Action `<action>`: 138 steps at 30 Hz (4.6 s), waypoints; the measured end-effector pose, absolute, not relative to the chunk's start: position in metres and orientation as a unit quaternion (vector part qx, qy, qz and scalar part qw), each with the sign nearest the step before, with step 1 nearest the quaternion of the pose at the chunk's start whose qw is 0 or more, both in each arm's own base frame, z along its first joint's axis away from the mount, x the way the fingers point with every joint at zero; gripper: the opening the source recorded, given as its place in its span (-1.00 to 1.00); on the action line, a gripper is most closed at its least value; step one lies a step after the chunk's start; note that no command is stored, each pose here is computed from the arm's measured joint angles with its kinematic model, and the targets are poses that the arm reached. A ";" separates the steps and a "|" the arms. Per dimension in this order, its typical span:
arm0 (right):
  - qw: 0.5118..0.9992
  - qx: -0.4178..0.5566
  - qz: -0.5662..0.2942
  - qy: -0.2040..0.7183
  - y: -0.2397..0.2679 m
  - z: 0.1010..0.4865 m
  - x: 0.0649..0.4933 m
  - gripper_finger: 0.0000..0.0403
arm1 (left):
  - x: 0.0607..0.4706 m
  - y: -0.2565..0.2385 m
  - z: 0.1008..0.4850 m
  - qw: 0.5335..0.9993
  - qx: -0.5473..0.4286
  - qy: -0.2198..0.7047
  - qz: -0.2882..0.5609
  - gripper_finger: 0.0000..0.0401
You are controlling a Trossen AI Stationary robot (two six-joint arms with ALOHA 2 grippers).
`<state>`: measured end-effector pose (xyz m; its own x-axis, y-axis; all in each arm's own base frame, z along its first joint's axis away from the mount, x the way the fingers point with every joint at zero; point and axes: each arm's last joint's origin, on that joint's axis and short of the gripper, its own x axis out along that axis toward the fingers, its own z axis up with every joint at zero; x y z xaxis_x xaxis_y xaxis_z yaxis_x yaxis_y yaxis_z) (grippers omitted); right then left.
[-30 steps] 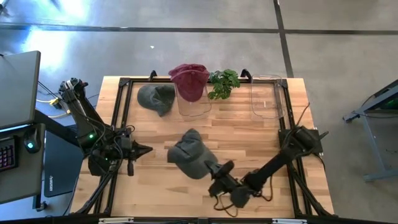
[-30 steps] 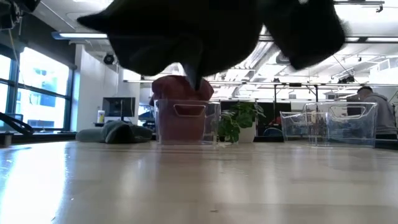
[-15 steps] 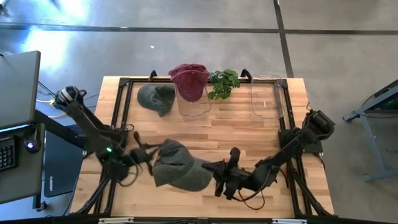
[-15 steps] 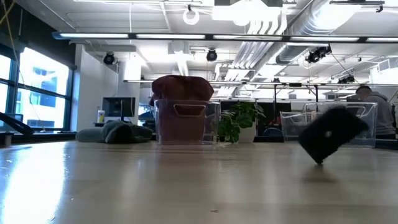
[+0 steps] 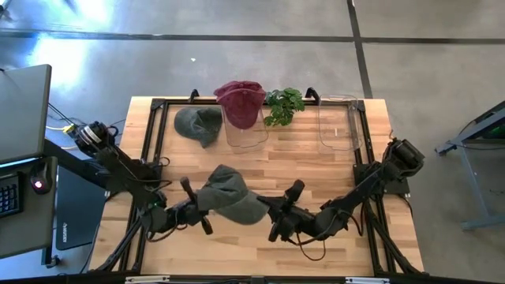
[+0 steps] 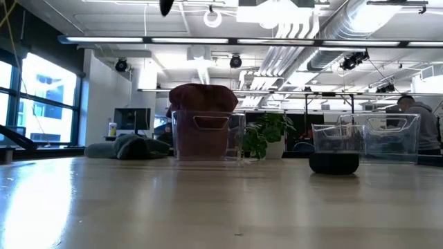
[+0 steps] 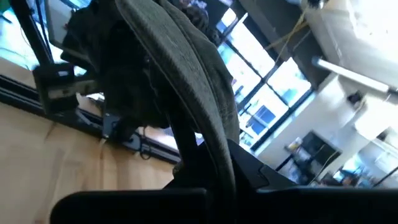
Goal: Pick & Place hat
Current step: Put the bottom black cap into the right transparent bin
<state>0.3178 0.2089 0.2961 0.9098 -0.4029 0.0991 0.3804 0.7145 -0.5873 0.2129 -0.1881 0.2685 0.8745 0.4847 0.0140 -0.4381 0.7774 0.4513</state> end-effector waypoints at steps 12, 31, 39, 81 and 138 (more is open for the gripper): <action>0.935 -0.234 -0.265 0.024 0.204 0.295 0.318 -0.96 | 0.255 -0.155 0.278 0.960 0.135 -0.067 0.234 -1.00; 0.943 -0.274 -0.182 0.057 0.211 0.279 0.319 -0.96 | 0.256 -0.181 0.270 0.972 0.155 -0.170 0.057 -1.00; 0.928 -0.319 -0.175 0.075 0.214 0.267 0.324 -0.96 | 0.244 -0.183 0.277 0.963 0.210 -0.122 0.115 -1.00; 0.877 -0.370 -0.221 0.213 0.207 0.226 0.307 -0.96 | 0.258 -0.153 0.237 0.888 0.318 0.122 0.308 -1.00; 0.897 -0.043 0.085 0.432 0.185 0.197 0.339 0.24 | 0.142 -0.130 0.140 0.900 -0.228 0.295 0.227 0.00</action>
